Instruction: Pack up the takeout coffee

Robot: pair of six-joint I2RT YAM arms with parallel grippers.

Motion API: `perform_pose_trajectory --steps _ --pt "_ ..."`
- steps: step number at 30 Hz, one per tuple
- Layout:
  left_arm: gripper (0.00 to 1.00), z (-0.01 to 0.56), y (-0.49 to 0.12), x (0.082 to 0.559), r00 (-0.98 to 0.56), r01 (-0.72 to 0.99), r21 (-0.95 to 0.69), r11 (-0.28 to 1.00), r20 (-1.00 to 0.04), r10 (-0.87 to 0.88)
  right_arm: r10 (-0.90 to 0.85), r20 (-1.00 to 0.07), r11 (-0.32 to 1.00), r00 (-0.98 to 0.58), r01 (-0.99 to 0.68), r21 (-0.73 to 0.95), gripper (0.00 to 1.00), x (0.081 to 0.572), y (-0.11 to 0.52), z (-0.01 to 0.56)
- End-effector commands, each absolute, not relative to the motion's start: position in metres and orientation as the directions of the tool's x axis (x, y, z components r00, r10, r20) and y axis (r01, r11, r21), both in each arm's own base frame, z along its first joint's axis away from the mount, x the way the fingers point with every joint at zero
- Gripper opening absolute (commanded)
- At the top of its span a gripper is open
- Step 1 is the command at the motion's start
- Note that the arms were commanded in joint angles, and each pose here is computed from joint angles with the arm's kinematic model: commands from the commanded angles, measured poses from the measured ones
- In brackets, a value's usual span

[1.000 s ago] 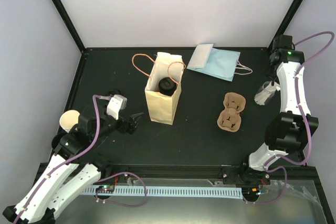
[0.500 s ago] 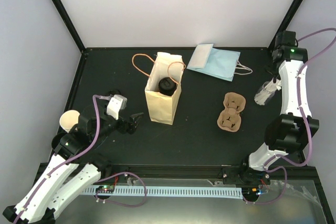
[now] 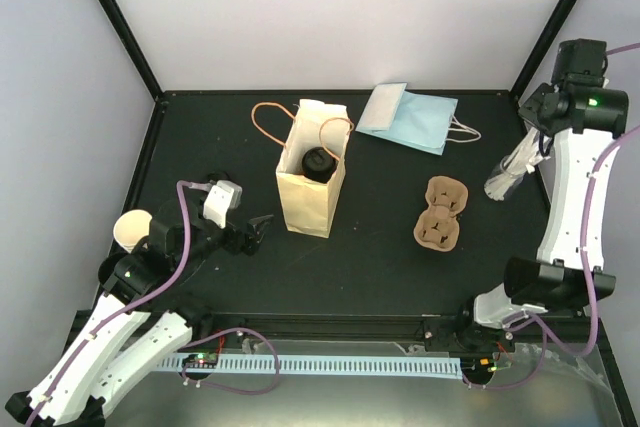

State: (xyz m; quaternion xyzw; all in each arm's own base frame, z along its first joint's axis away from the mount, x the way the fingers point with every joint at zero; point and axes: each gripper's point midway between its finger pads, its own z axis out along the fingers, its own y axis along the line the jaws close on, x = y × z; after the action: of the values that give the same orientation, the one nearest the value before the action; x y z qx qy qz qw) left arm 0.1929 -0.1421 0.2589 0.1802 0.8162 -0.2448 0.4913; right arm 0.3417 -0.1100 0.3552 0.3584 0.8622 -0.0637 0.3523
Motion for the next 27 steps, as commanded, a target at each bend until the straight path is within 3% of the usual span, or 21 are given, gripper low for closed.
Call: perform_pose_trajectory --steps 1,6,7,12,22,27 --pt "0.99 0.262 -0.141 0.195 -0.432 0.533 -0.209 0.82 -0.9 0.051 0.551 -0.648 0.808 -0.526 0.53 0.257 0.01 0.323 -0.078 0.383" --pt "0.99 0.262 -0.141 0.196 -0.434 0.533 -0.209 0.82 -0.899 0.052 0.498 -0.676 0.867 -0.544 0.289 0.406 0.01 0.314 -0.031 0.413" --pt "0.99 0.261 -0.142 0.196 -0.437 0.534 -0.21 0.819 -0.898 0.054 0.467 -0.687 0.863 -0.556 0.116 0.492 0.01 0.309 0.0 0.427" --pt "0.99 0.26 -0.142 0.196 -0.441 0.535 -0.21 0.818 -0.895 0.059 0.414 -0.686 0.774 -0.598 -0.165 0.611 0.01 0.302 0.05 0.445" --pt "0.99 0.259 -0.144 0.197 -0.446 0.538 -0.21 0.816 -0.892 0.065 0.403 -0.772 0.638 -0.492 -0.454 0.622 0.01 0.276 0.094 0.515" --pt "0.99 0.261 -0.145 0.195 -0.438 0.549 -0.212 0.809 -0.897 0.063 0.402 -0.761 0.525 -0.509 -0.553 0.647 0.01 0.269 0.112 0.537"
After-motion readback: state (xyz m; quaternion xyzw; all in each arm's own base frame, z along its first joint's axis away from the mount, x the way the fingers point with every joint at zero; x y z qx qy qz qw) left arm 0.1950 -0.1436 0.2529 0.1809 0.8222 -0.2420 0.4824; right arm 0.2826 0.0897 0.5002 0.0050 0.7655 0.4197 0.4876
